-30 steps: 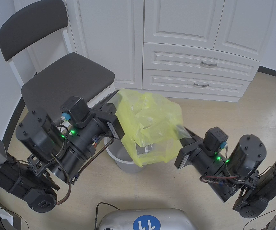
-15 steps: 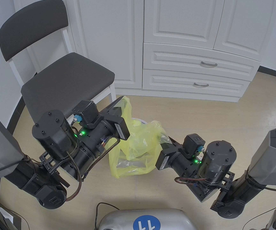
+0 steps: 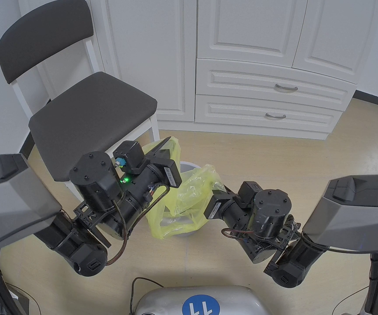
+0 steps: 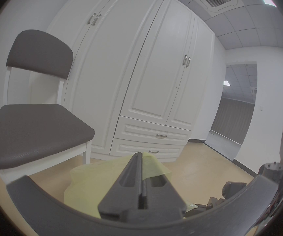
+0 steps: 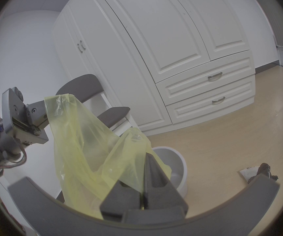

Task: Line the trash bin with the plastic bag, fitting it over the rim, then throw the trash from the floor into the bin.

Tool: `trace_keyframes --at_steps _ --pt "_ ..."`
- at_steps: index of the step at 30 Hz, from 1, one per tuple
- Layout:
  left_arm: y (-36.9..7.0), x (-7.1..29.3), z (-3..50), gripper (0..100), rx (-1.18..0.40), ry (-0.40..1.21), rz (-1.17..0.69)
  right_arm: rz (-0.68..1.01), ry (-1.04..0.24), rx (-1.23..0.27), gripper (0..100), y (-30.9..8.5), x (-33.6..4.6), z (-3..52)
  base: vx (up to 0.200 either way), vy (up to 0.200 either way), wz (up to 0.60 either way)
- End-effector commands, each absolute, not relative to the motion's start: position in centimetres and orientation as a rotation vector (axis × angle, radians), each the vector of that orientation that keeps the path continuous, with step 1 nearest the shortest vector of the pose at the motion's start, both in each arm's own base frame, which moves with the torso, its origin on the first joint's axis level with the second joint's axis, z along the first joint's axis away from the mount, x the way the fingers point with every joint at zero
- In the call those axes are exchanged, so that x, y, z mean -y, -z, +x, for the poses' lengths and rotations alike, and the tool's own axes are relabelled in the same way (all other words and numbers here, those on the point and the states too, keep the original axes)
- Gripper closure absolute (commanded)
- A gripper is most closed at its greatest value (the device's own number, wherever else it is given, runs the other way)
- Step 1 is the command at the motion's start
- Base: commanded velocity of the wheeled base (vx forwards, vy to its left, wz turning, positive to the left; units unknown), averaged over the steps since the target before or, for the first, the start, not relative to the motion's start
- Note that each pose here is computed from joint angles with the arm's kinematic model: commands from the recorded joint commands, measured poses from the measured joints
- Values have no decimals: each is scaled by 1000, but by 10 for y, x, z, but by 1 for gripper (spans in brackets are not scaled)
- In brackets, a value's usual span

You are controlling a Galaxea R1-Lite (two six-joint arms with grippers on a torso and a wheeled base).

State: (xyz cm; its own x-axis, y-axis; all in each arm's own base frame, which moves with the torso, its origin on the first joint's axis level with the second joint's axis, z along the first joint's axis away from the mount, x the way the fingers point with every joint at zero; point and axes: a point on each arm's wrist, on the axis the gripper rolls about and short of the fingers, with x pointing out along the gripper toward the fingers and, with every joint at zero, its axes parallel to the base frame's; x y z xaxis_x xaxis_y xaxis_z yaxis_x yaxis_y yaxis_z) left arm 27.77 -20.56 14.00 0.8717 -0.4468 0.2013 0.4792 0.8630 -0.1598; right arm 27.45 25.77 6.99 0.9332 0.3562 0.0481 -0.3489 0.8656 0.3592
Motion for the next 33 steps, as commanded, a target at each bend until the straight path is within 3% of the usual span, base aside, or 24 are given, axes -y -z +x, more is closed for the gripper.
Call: trace_keyframes --at_steps 1,19,33 --pt "-123 216 292 100 134 460 -217 367 -340 -26 100 -54 -256 288 0 0 0" --pt "-76 248 322 100 75 400 -294 285 -269 -53 100 -33 -238 305 0 0 0" --pt "-46 229 372 100 86 288 -344 302 -263 -55 100 -22 -243 315 0 0 0"
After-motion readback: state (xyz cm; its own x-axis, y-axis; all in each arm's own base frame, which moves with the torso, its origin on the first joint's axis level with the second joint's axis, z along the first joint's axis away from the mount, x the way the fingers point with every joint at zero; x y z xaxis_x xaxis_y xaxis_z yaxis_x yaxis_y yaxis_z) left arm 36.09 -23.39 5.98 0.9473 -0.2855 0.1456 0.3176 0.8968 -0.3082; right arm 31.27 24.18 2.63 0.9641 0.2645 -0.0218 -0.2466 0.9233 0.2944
